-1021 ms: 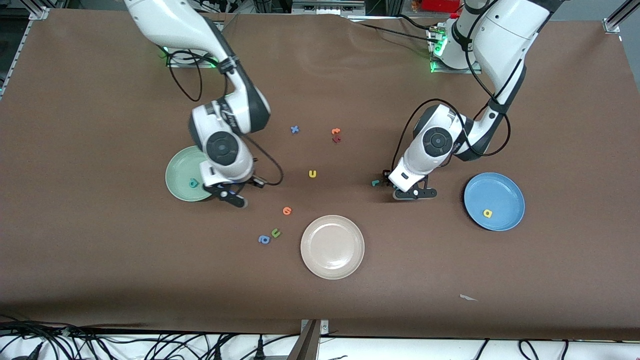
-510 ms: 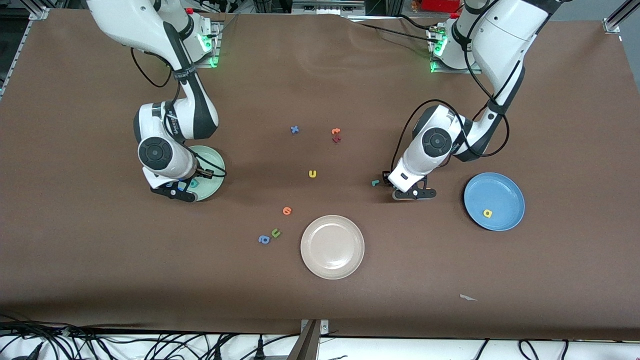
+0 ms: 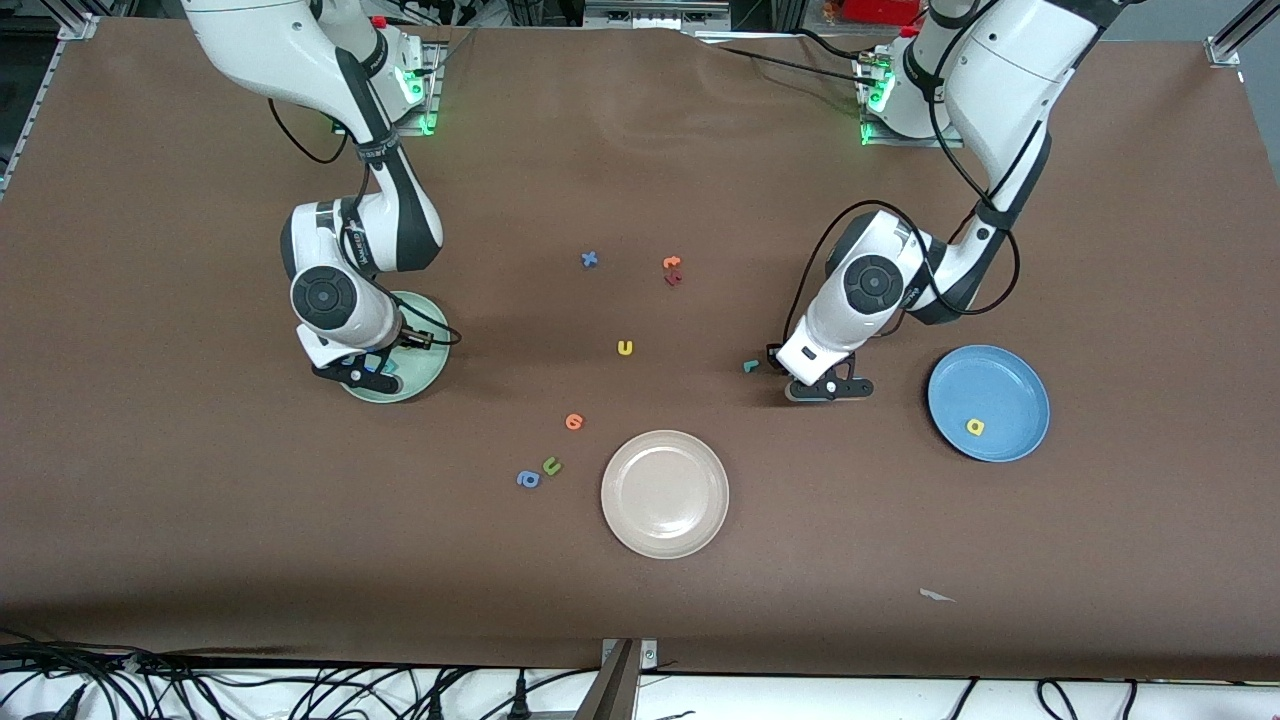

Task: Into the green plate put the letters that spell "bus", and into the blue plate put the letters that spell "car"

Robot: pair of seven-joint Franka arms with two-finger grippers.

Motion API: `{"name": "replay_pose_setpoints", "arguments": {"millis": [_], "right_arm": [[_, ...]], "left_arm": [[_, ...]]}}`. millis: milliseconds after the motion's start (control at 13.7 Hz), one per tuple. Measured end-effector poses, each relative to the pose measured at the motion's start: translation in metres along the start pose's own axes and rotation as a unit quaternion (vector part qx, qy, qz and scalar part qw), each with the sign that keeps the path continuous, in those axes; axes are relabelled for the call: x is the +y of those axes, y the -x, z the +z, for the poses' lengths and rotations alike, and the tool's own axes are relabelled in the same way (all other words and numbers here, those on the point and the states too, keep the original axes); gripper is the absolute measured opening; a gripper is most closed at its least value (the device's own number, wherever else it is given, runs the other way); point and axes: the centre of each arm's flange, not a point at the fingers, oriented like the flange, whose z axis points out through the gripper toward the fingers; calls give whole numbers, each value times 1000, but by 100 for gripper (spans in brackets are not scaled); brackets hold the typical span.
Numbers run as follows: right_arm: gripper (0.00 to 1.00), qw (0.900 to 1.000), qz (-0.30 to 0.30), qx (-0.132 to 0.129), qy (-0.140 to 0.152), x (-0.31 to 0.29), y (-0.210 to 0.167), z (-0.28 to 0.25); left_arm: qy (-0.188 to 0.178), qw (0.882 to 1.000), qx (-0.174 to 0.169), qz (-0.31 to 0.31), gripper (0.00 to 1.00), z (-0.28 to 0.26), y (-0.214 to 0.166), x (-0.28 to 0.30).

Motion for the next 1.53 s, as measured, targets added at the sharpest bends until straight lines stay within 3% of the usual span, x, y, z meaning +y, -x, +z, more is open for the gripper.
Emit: {"name": "replay_pose_setpoints", "arguments": {"millis": [219, 292, 656, 875, 1094, 1312, 1531], "right_arm": [[97, 1000, 7, -5, -10, -18, -4, -45], [100, 1000, 20, 1, -19, -35, -1, -61], [100, 988, 145, 8, -55, -156, 46, -82], [99, 964, 239, -10, -115, -219, 58, -70], [96, 949, 283, -9, -141, -263, 83, -47], [84, 947, 283, -2, -149, -298, 114, -22], [68, 948, 279, 1, -152, -306, 117, -15]], "left_arm": [[0, 1000, 0, 0, 35, 0, 0, 0], [0, 1000, 0, 0, 33, 0, 0, 0], [0, 1000, 1, -1, 29, 0, -1, -1], [0, 1000, 1, -2, 29, -1, -2, -2], [0, 1000, 3, -3, 29, -1, -3, -3], [-2, 1000, 6, -8, 29, -11, -15, -5], [-32, 999, -28, 6, 29, -45, -48, -26]]}}
